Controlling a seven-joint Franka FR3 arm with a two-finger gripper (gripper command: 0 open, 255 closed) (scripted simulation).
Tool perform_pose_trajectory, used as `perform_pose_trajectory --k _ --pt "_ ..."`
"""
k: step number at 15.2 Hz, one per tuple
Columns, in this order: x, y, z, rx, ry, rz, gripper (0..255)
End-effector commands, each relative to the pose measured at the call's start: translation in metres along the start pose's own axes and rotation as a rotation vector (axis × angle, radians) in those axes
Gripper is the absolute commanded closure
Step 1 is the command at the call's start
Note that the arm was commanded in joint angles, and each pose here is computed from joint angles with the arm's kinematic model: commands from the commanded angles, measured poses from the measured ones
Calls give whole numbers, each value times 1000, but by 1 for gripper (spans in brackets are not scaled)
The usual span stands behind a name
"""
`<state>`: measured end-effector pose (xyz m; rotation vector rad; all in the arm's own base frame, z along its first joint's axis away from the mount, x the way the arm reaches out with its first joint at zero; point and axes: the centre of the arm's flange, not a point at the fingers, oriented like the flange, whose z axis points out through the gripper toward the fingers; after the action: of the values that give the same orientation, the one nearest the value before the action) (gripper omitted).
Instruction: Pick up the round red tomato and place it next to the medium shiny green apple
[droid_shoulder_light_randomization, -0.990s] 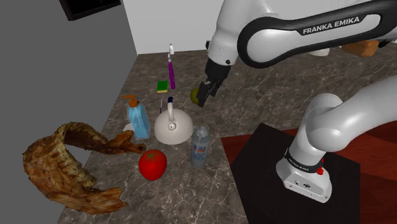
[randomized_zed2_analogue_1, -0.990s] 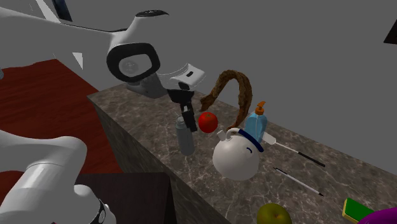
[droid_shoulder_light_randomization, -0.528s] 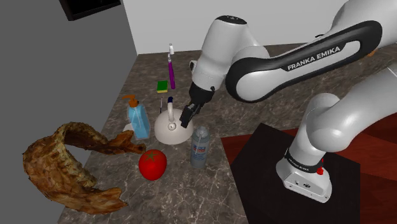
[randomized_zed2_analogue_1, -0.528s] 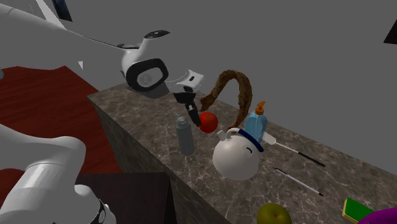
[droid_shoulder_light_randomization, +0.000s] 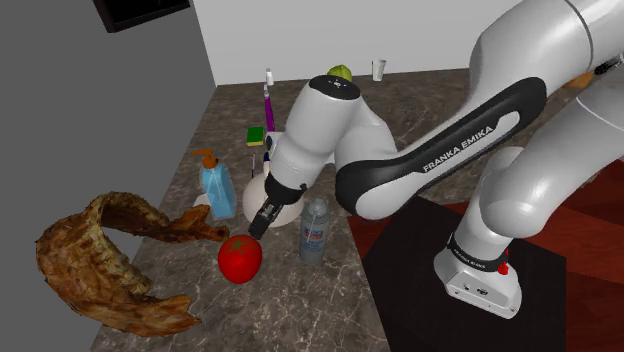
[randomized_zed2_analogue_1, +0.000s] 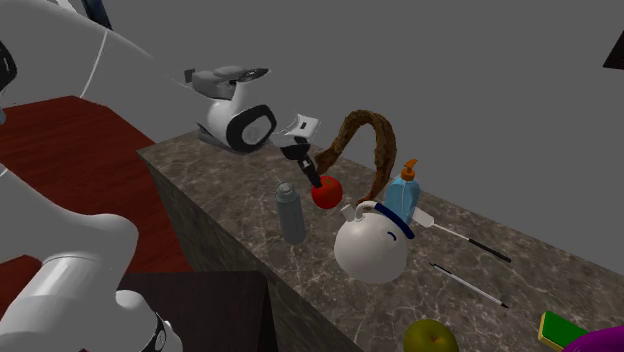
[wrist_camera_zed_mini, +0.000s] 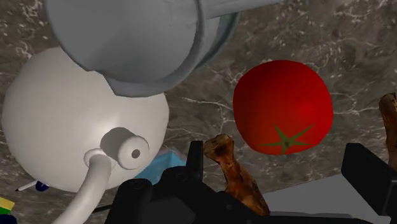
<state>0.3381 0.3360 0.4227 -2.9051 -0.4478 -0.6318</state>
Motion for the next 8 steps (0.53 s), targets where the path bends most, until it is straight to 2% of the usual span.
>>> perform_pose_trajectory --k 1,3,8 --pt "2 -22 14 10 24 -24 0" --pt "2 -34 23 15 38 -39 0" --pt "3 -34 49 15 38 -39 0"
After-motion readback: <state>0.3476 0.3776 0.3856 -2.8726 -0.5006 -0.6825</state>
